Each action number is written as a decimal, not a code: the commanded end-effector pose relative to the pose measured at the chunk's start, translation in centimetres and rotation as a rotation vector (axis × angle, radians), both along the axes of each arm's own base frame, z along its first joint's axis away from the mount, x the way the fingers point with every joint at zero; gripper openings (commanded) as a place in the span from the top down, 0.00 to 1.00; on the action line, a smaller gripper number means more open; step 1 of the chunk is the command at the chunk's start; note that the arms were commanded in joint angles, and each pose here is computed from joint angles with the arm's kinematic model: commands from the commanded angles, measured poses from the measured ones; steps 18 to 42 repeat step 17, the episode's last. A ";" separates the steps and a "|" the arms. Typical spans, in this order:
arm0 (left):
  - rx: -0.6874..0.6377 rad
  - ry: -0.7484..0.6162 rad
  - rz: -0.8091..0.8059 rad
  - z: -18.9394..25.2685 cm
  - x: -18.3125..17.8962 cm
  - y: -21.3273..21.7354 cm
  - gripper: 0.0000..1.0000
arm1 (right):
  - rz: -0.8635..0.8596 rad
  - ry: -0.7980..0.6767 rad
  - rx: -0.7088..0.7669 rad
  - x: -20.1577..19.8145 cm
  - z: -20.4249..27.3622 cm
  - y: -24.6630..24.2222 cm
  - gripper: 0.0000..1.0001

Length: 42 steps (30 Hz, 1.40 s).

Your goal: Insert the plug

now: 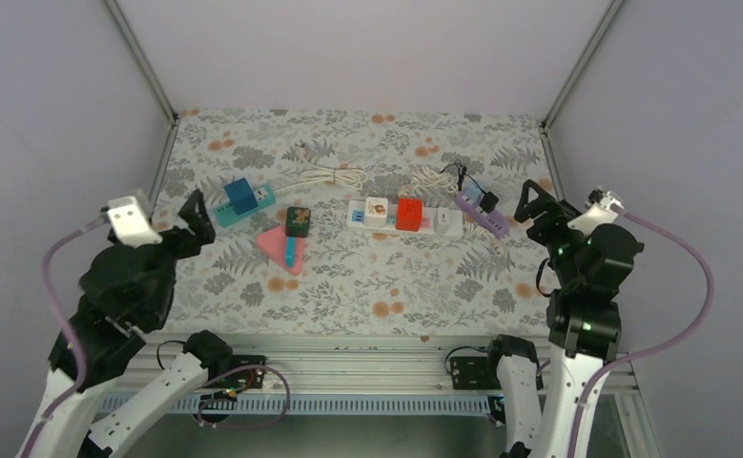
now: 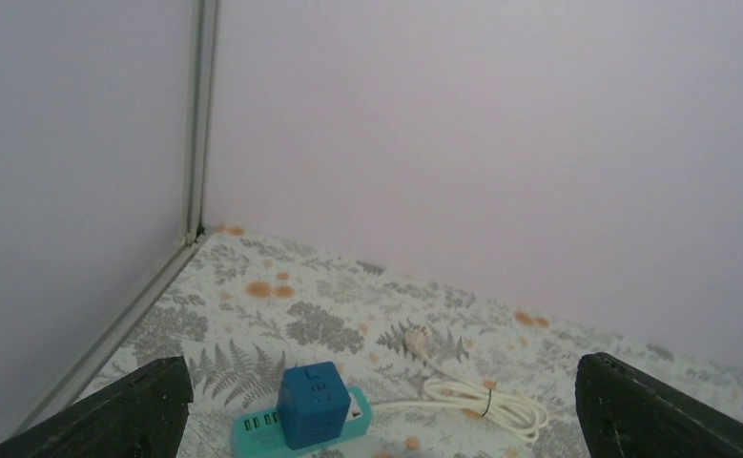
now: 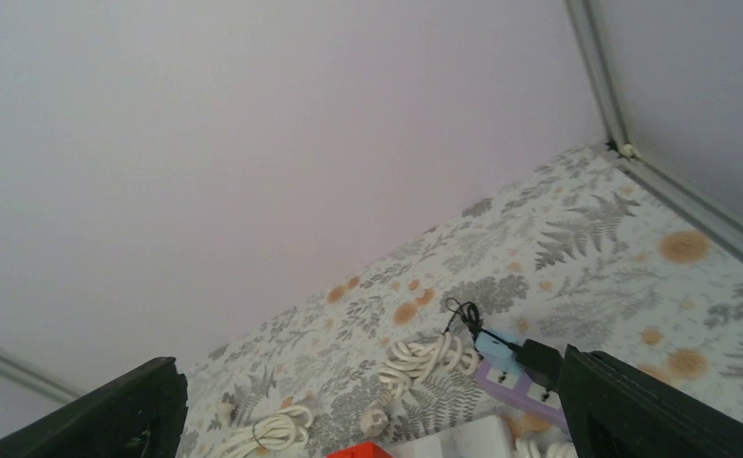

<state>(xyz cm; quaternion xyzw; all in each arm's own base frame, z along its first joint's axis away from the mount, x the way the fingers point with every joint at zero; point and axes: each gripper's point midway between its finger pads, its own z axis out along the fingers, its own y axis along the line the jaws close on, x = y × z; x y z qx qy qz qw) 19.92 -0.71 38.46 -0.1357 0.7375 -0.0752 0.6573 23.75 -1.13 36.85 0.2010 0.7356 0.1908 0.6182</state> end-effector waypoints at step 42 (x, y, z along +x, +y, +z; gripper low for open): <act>-0.047 -0.187 0.067 3.6 -7.1 5.6 0.00 | -0.379 -0.166 0.003 -10.5 2.9 -4.0 0.00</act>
